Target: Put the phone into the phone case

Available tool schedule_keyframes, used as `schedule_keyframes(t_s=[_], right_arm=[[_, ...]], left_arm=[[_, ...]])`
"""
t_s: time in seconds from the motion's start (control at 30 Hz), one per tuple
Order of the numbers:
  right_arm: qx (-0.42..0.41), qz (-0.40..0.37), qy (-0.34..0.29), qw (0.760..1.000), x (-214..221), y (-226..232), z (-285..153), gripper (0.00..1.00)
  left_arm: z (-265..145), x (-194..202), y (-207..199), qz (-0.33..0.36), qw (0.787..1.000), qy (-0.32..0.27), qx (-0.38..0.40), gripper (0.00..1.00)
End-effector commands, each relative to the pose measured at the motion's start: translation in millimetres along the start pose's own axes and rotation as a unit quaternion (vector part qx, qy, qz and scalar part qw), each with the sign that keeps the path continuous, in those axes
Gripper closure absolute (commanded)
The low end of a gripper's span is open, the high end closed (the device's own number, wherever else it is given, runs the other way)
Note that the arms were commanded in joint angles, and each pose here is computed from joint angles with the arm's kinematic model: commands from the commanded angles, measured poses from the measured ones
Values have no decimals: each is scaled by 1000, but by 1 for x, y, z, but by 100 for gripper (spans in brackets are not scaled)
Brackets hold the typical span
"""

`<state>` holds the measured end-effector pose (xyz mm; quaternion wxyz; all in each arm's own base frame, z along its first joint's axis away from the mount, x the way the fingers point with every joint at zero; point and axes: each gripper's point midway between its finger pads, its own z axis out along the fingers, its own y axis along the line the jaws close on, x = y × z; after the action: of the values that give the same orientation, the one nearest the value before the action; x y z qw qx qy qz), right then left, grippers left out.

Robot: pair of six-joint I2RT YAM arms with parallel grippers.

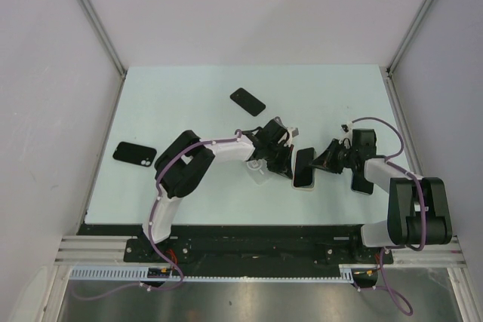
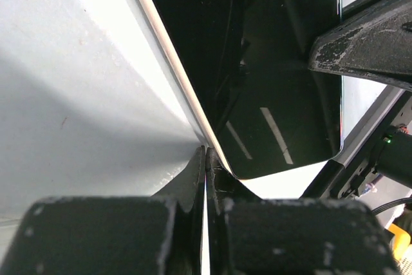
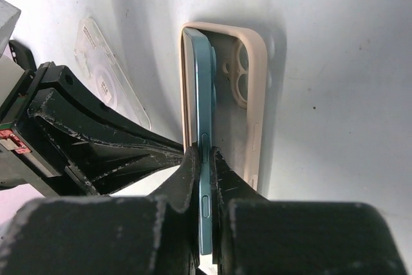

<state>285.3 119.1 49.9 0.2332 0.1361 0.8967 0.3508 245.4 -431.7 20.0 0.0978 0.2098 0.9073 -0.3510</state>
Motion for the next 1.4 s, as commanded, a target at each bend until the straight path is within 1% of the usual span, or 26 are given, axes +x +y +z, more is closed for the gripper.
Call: schedule_keyframes(t_s=[0.0,0.13,0.27,0.33,0.37,0.43,0.47,0.53,0.57,0.6,0.63,0.67,0.8,0.87,0.93,0.97,1.03,1.07,1.1,1.2,1.3,1.37], right_arm=[[34,24,11,999,19,-22,9,100],[44,29,17,998,24,-28,10,99],[67,40,4,997,20,-33,8,97],[71,44,-6,997,17,-32,6,94],[72,44,-11,996,15,-31,4,90],[75,43,-23,996,11,-29,0,87],[77,42,-27,996,9,-29,-1,82],[91,39,-35,994,8,-32,-5,78],[93,35,-40,994,5,-30,-7,73],[99,34,-42,994,5,-32,-9,71],[100,30,-40,994,6,-32,-10,69],[98,28,-45,994,4,-30,-13,64],[89,19,-52,995,-2,-18,-22,55],[98,18,-51,994,-1,-18,-27,52],[99,14,-57,993,-4,-15,-32,52],[100,11,-61,993,-7,-16,-33,56],[101,9,-64,993,-10,-16,-35,62],[106,17,-70,992,-15,-21,-38,67],[109,16,-71,991,-17,-23,-38,69],[98,15,-73,992,-23,-21,-38,71],[69,9,-61,996,-23,-14,-33,71],[63,11,-52,997,-21,-14,-31,71]], left_arm=[[7,9,-7,-2,1000,6,12,100],[7,12,-9,-1,1000,5,15,100],[11,20,-17,2,1000,14,22,100],[8,18,-21,4,1000,11,24,100],[7,19,-21,1,1000,11,23,100],[3,16,-22,0,1000,4,16,100],[1,14,-23,-3,1000,2,15,99],[-7,9,-30,-3,1000,-7,18,93],[-10,8,-33,-7,1000,-9,21,89],[-12,6,-36,-7,1000,-14,24,84],[-17,2,-41,-6,999,-20,29,80],[-20,1,-43,-7,999,-23,30,78],[-25,-7,-47,-6,999,-31,25,63],[-27,-10,-48,-4,999,-32,21,60],[-27,-11,-47,-4,999,-34,15,58],[-27,-15,-47,-2,999,-38,13,54],[-24,-17,-42,1,999,-41,2,52],[-24,-20,-43,2,999,-43,3,51],[-20,-20,-37,0,999,-40,-5,51],[-14,-21,-32,-5,999,-31,-4,50],[-12,-24,-33,7,1000,-30,4,50],[-8,-23,-31,10,1000,-25,6,50]])
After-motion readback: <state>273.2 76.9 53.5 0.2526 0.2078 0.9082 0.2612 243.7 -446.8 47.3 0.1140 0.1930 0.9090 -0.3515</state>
